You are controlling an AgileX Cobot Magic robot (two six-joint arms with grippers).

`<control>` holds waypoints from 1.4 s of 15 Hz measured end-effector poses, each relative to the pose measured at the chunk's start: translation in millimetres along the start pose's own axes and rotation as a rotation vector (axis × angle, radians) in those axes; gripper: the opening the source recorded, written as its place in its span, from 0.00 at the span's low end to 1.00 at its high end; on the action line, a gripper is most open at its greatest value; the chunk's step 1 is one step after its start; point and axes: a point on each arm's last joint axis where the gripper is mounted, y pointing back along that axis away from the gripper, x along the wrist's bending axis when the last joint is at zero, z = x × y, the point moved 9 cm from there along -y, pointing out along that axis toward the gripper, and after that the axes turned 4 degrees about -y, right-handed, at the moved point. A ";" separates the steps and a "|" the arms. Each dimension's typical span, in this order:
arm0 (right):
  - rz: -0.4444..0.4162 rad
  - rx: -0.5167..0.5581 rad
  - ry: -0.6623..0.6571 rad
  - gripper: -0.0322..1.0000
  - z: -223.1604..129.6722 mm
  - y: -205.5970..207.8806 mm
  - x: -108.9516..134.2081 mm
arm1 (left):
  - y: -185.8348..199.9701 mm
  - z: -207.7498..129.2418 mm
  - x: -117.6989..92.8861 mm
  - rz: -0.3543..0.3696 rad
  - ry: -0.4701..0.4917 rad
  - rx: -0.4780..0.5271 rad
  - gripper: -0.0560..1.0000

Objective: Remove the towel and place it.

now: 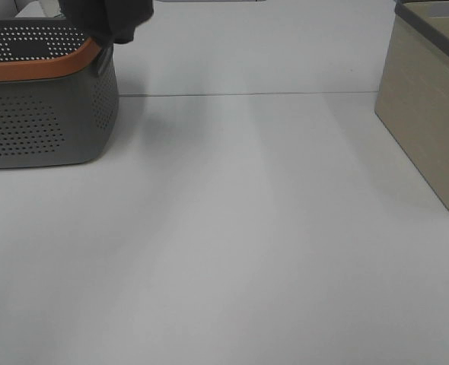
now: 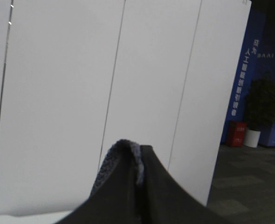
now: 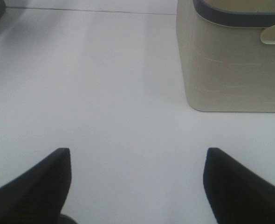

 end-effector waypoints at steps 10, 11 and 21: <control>0.004 0.000 -0.002 0.77 0.0 0.0 0.8 | 7.6 -94.4 -42.8 -0.129 0.051 0.181 0.05; 0.007 0.000 -0.004 0.77 0.0 0.0 1.3 | 8.5 -99.0 -43.4 -0.133 0.056 0.189 0.05; 0.132 0.021 -0.052 0.77 1.7 -2.2 24.1 | 60.6 -152.0 -87.0 -0.610 0.141 0.503 0.05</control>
